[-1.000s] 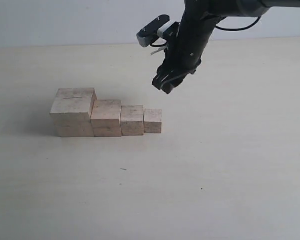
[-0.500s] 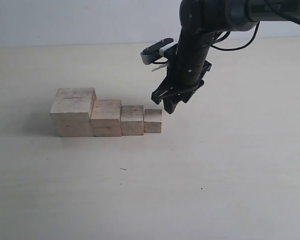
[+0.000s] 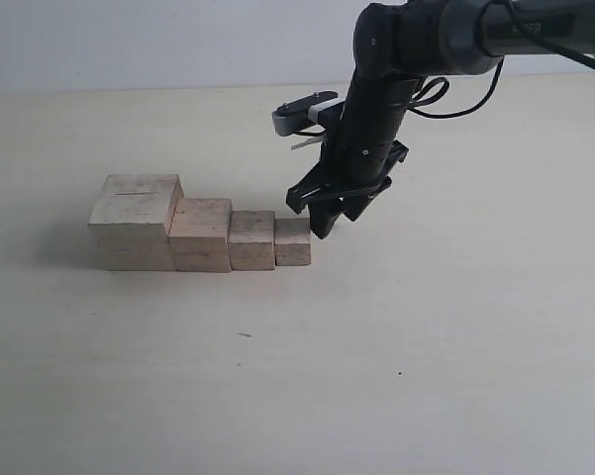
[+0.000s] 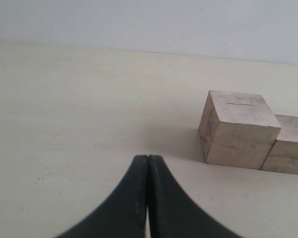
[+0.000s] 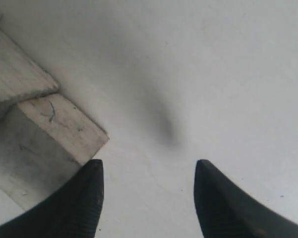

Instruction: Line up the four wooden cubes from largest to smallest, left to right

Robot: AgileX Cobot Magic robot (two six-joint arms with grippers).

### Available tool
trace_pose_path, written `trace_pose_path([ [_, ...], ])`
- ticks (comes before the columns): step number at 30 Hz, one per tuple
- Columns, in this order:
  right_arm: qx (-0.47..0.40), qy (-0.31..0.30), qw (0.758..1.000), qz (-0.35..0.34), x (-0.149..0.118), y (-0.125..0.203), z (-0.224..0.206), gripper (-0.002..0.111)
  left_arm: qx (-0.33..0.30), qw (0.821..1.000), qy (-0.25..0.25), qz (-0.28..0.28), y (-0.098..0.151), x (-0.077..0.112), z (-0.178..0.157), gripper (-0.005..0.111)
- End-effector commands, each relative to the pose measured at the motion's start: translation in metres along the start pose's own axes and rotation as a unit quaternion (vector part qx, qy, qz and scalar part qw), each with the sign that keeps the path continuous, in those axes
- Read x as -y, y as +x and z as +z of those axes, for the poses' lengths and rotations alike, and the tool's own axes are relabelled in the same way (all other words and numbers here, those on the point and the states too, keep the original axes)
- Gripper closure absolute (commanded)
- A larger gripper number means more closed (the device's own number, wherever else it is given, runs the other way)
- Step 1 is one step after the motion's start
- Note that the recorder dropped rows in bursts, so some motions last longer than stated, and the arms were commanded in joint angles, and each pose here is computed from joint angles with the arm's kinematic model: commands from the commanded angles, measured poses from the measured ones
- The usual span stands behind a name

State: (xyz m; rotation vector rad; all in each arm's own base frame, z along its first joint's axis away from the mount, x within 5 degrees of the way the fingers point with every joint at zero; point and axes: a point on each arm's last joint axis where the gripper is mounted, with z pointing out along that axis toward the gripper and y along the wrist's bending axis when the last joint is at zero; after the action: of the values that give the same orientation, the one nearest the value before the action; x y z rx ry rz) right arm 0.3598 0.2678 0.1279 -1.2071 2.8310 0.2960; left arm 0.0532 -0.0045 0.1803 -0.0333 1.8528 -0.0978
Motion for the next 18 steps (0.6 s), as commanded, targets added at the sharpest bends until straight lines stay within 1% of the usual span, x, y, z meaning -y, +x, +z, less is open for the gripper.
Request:
trace_pose_path([
  [1,0.007,-0.004,1.000,-0.003,-0.002,-0.002,-0.002,0.055,0.006,1.000,0.004,-0.001,-0.001,0.000,0.000,0.107],
  [4,0.006,-0.002,1.000,-0.004,-0.001,-0.002,-0.002,0.055,0.006,1.000,0.004,-0.001,-0.001,0.000,0.000,0.107],
  [9,0.008,0.044,0.999,-0.010,0.004,0.000,-0.017,0.055,0.006,1.000,0.004,-0.001,-0.001,0.000,0.000,0.107],
  [16,0.028,0.047,0.998,-0.008,-0.001,0.000,-0.043,0.055,0.006,1.000,0.004,-0.001,-0.001,0.000,0.000,0.107],
  [18,0.020,0.036,0.999,0.018,-0.005,0.003,-0.052,0.057,0.006,1.000,0.004,-0.001,-0.001,0.000,0.000,0.107],
])
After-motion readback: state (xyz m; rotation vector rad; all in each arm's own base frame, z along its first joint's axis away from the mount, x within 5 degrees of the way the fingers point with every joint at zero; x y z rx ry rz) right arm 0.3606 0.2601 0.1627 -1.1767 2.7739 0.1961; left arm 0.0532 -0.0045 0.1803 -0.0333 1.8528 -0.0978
